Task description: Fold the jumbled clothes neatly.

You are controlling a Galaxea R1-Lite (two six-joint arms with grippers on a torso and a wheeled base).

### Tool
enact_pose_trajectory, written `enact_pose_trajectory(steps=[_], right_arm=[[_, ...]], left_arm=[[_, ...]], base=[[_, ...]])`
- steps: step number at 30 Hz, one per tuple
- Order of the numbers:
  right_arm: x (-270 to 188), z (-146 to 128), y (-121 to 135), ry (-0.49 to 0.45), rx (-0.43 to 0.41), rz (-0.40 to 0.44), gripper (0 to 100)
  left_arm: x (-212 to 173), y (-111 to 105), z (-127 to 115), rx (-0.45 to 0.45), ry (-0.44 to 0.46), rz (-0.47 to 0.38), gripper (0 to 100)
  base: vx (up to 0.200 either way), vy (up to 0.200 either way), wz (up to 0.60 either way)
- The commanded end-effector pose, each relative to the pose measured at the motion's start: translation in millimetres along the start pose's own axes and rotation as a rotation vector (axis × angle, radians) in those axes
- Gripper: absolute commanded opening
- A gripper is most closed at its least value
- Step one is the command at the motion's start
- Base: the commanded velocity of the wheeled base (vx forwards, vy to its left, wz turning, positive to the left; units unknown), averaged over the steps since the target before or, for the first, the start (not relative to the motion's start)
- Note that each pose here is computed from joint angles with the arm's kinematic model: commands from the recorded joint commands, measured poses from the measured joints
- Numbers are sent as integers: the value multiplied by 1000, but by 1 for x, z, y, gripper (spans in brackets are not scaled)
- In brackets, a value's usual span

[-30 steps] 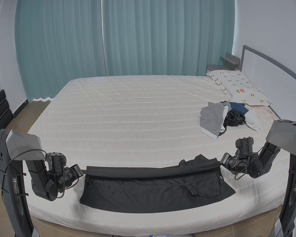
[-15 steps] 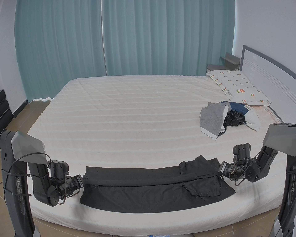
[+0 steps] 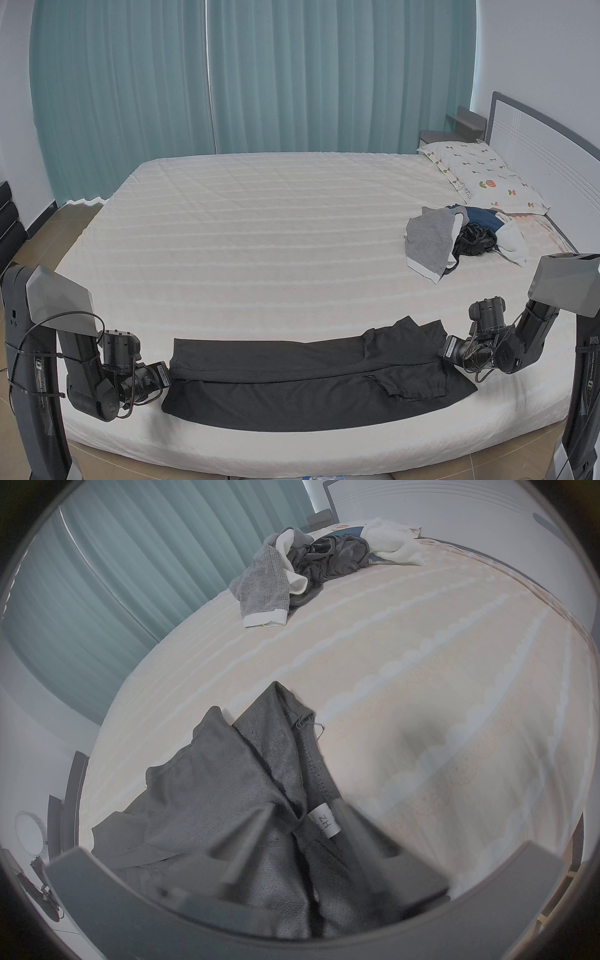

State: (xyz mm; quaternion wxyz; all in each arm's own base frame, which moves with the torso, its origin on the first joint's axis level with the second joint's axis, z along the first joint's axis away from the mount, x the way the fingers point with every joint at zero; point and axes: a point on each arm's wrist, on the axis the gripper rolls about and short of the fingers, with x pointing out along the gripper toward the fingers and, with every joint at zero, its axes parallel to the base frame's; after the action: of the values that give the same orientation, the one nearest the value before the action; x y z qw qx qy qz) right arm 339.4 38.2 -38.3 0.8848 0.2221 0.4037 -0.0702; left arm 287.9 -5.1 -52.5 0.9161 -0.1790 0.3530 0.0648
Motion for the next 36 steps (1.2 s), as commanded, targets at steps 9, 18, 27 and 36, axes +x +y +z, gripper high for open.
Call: enact_pose_trajectory(steps=[9,18,27,36], right_arm=[[-29,30,19,-119,16,98,100],[7,25,27,-54,-22,255,100],[38,23,21,-25,-57,267,100],[41,20,19,-19,-69,259,100]], left_arm=[[-7,-1,10,-12,-38,-10,100],[-12,-6,33,-207,-77,-152,100],[-8,-7,33,-233,-69,-158,100],[-8,-8,31,-231,-63,-159,100]], base=[[0,0,0],[0,0,0],[0,0,0],[0,0,0]])
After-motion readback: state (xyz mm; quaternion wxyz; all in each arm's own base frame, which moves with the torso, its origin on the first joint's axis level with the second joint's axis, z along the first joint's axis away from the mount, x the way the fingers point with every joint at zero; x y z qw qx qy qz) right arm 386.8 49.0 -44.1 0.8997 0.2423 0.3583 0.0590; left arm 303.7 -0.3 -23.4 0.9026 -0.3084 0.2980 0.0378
